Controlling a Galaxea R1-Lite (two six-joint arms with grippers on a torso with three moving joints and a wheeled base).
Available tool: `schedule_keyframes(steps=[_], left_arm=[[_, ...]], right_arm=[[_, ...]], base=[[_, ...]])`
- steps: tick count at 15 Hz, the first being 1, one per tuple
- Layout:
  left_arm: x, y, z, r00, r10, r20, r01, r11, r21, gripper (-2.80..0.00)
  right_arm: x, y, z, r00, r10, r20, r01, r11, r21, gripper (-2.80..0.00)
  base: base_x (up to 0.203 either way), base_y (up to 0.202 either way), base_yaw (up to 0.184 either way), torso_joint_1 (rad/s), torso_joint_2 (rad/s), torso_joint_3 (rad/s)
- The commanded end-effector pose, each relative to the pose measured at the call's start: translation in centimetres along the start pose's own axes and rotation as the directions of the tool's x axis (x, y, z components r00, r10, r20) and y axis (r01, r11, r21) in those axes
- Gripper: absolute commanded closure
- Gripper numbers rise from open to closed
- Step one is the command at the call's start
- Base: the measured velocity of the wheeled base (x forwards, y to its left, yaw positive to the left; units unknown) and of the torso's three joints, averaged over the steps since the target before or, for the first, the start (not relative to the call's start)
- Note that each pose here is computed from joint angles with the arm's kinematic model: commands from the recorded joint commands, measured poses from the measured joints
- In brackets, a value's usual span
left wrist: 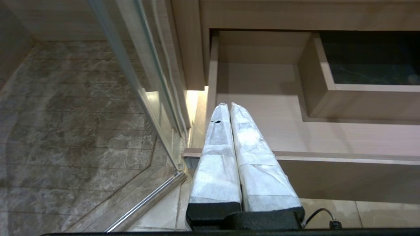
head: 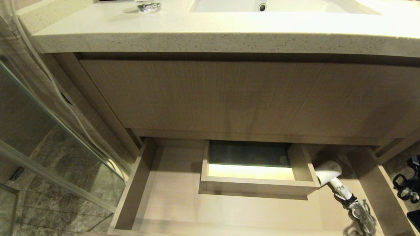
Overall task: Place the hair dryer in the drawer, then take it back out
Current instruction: Close the drawer
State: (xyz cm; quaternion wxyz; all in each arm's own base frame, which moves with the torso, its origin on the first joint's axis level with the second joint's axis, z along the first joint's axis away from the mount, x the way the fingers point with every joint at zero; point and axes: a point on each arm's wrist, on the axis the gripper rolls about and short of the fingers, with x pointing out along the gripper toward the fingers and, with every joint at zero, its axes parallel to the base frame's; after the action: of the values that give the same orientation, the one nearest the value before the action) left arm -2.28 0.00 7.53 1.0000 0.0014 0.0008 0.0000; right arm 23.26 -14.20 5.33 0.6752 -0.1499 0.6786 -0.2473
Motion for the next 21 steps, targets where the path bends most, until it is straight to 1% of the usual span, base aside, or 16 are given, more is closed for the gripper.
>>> schedule_keyframes(steps=[1,3,5,6,8,9,11,13,15,18,21], left_arm=[[0.0,0.0,0.0,1.0,0.0,0.0,0.0,1.0,0.0,0.0],[0.0,0.0,0.0,1.0,0.0,0.0,0.0,1.0,0.0,0.0],[0.0,0.0,0.0,1.0,0.0,0.0,0.0,1.0,0.0,0.0],[0.0,0.0,0.0,1.0,0.0,0.0,0.0,1.0,0.0,0.0],[0.0,0.0,0.0,1.0,0.0,0.0,0.0,1.0,0.0,0.0],[0.0,0.0,0.0,1.0,0.0,0.0,0.0,1.0,0.0,0.0],[0.0,0.0,0.0,1.0,0.0,0.0,0.0,1.0,0.0,0.0],[0.0,0.0,0.0,1.0,0.0,0.0,0.0,1.0,0.0,0.0],[0.0,0.0,0.0,1.0,0.0,0.0,0.0,1.0,0.0,0.0],[0.0,0.0,0.0,1.0,0.0,0.0,0.0,1.0,0.0,0.0],[0.0,0.0,0.0,1.0,0.0,0.0,0.0,1.0,0.0,0.0]], right_arm=[[-1.2,0.0,-0.3,0.998,-0.008,0.056,0.008,1.0,0.008,0.0],[-1.2,0.2,-0.9,0.999,0.006,0.052,-0.006,1.0,-0.003,0.0],[-1.5,0.3,-1.5,0.998,-0.002,0.065,0.003,1.0,-0.019,0.0],[-1.4,0.7,-2.3,0.999,0.002,0.042,0.0,0.999,-0.043,0.0],[-1.0,1.7,-4.2,0.999,0.017,-0.032,-0.02,0.994,-0.11,0.0],[-0.8,2.2,-5.0,0.995,0.035,-0.088,-0.047,0.988,-0.144,0.0],[-0.1,2.9,-5.9,0.984,0.062,-0.169,-0.093,0.979,-0.182,0.0],[0.8,3.4,-6.0,0.971,0.076,-0.225,-0.123,0.971,-0.204,0.0],[1.7,3.8,-5.5,0.964,0.083,-0.254,-0.14,0.967,-0.214,0.0],[3.0,4.0,-4.2,0.96,0.083,-0.268,-0.139,0.97,-0.197,0.0],[3.9,4.1,-3.7,0.955,0.066,-0.291,-0.128,0.971,-0.2,0.0]], base=[[0.0,0.0,0.0,0.0,0.0,0.0],[0.0,0.0,0.0,0.0,0.0,0.0],[0.0,0.0,0.0,0.0,0.0,0.0],[0.0,0.0,0.0,0.0,0.0,0.0],[0.0,0.0,0.0,0.0,0.0,0.0],[0.0,0.0,0.0,0.0,0.0,0.0],[0.0,0.0,0.0,0.0,0.0,0.0],[0.0,0.0,0.0,0.0,0.0,0.0],[0.0,0.0,0.0,0.0,0.0,0.0],[0.0,0.0,0.0,0.0,0.0,0.0],[0.0,0.0,0.0,0.0,0.0,0.0]])
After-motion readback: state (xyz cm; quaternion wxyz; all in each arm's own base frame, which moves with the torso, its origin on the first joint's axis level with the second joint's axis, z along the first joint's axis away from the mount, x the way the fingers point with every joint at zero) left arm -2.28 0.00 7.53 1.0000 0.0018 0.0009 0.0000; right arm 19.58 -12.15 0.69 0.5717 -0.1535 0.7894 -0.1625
